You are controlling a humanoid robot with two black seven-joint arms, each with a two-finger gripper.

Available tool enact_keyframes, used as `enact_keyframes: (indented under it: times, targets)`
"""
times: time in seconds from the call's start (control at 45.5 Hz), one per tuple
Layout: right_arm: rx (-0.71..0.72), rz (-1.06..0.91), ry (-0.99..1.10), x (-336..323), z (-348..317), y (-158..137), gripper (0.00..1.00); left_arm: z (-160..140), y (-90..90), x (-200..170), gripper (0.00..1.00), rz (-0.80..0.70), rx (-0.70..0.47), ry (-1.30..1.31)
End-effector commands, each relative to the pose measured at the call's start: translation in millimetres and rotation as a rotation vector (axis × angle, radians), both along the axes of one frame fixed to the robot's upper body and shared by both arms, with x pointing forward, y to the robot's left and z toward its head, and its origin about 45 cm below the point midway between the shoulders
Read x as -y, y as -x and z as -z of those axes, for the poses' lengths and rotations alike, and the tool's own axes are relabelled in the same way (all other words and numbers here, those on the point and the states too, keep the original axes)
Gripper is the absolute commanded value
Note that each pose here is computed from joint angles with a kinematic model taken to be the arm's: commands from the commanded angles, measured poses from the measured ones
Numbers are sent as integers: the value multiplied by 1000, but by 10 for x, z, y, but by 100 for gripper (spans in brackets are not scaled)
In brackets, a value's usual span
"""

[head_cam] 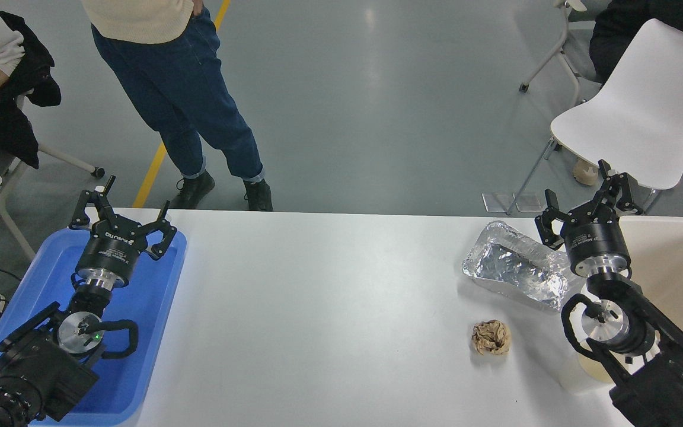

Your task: Pick up paper cup place in dustbin

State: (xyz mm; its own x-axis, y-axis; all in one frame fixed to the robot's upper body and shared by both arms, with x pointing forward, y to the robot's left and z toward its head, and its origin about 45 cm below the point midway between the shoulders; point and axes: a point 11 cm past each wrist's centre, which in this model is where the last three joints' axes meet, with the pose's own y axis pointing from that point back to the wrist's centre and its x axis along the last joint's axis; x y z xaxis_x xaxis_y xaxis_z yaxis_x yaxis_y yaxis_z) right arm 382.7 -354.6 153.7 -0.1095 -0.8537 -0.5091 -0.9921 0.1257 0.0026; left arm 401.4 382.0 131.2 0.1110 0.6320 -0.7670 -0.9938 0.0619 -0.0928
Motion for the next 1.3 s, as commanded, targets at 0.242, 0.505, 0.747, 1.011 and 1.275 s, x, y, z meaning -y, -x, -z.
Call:
enact_keyframes:
  times: [0.242, 0.505, 0.747, 1.011, 1.275]
  targets:
    - [0, 0, 3, 7, -5, -6, 100, -2, 0, -1, 100, -1, 1, 1]
    - [11, -1, 5, 9, -53, -58, 100, 3, 0, 8, 100, 1, 0, 1]
    - [0, 18, 14, 63, -33, -61, 100, 3, 0, 8, 100, 1, 0, 1]
    - [-13, 28, 38, 169, -15, -37, 100, 0, 0, 1, 100, 0, 0, 0]
    - [-56, 23, 121, 347, 30, 34, 100, 0, 0, 1, 100, 0, 0, 0]
